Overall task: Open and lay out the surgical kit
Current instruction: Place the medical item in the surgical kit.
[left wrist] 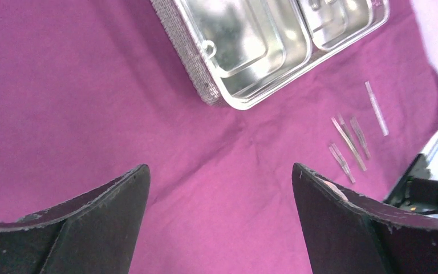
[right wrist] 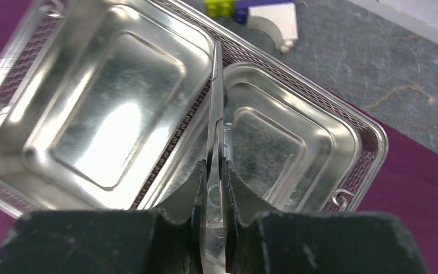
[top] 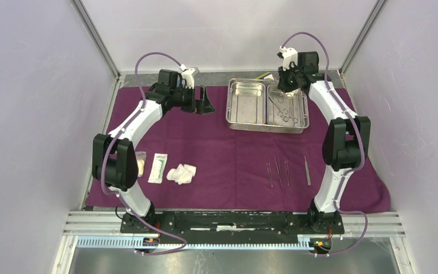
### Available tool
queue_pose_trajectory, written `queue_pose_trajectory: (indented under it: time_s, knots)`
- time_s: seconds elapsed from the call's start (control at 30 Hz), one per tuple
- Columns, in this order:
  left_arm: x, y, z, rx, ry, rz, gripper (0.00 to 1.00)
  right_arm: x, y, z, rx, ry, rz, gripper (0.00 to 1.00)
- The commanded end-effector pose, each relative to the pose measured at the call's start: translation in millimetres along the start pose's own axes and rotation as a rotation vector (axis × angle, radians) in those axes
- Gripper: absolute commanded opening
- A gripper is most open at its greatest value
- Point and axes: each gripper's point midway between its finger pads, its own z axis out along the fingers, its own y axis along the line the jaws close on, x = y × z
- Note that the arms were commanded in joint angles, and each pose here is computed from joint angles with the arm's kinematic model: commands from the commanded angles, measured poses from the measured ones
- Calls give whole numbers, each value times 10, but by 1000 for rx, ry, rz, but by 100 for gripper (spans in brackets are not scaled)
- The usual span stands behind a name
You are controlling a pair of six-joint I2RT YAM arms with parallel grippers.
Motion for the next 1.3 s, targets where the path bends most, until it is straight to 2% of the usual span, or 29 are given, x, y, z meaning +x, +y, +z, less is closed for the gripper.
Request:
queue_pose_trajectory:
  time_s: [0.0, 0.13, 0.3, 0.5, 0.67, 1.0, 1.27]
  knots:
    - [-490, -272, 36, 128, -106, -87, 100, -468, 483, -286, -87, -159, -71, 0]
    - [-683, -400, 156, 196, -142, -167, 99, -503, 944, -351, -154, -190, -128, 0]
    - [-835, -609, 368, 273, -192, -181, 95, -538, 1493, -418, -250, -231, -166, 0]
    - [-860, -816, 615, 329, -240, -204, 93, -522, 1881, -461, -346, -249, -163, 0]
    - [-929, -812, 718, 338, -268, -256, 89, -438, 1987, -444, -373, -242, -154, 0]
    - [-873, -719, 887, 310, -252, -312, 77, -405, 2007, -468, -380, -247, -136, 0]
    - [-824, -745, 959, 352, -236, -355, 52, -381, 1995, -464, -373, -242, -133, 0]
